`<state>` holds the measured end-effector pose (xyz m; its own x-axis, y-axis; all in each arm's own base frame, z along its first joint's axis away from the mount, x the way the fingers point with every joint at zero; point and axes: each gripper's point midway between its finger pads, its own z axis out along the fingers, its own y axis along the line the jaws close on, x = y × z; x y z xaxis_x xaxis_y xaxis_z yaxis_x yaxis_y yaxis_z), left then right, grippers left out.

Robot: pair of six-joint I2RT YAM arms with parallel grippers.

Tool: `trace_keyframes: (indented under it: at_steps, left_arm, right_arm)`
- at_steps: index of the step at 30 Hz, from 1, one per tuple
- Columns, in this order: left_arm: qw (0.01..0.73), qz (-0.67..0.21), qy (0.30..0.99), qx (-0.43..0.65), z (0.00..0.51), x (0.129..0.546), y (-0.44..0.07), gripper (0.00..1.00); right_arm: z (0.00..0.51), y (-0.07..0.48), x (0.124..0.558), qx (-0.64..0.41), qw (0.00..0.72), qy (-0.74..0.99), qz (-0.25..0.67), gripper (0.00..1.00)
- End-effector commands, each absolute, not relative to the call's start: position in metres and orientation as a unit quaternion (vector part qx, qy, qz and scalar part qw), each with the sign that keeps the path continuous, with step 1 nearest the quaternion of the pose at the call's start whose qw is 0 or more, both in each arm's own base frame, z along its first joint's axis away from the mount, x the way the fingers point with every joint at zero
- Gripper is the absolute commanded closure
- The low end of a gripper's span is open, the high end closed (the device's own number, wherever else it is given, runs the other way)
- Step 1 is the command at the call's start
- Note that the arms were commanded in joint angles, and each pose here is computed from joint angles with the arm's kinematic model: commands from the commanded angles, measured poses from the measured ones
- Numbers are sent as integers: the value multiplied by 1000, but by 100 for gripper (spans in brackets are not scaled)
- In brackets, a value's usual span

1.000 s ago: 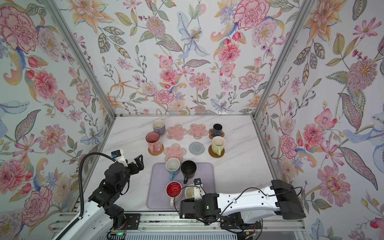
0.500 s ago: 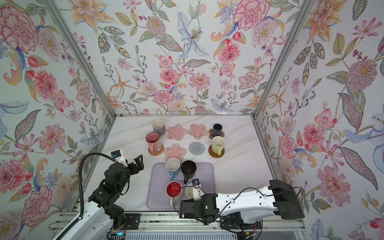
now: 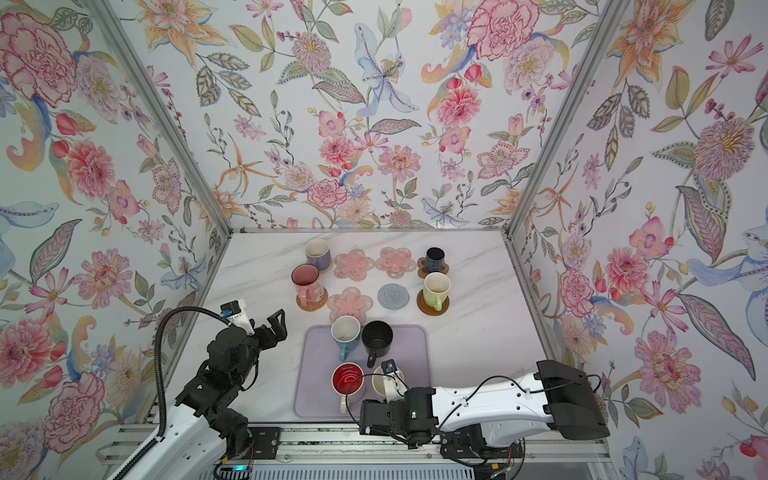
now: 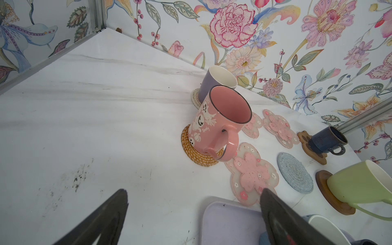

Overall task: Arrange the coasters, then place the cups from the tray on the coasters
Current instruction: 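Lift the cream mug with the right gripper and carry it beyond the tray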

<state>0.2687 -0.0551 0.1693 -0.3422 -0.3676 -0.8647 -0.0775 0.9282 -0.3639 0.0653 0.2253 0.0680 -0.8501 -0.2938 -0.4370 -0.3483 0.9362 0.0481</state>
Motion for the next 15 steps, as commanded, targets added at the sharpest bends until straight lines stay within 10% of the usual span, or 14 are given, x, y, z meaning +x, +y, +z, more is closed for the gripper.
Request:
trace_keyframes:
  at_steps: [1,15]
  left_arm:
    - [553,-131,810,-143,164,268,-52,1]
    - [551,-129,812,-146,163,268,-52,1]
  right_arm:
    - [74,220,70,-171,225,958,57,90]
    - [129,172,94,-125,235,963,35,100]
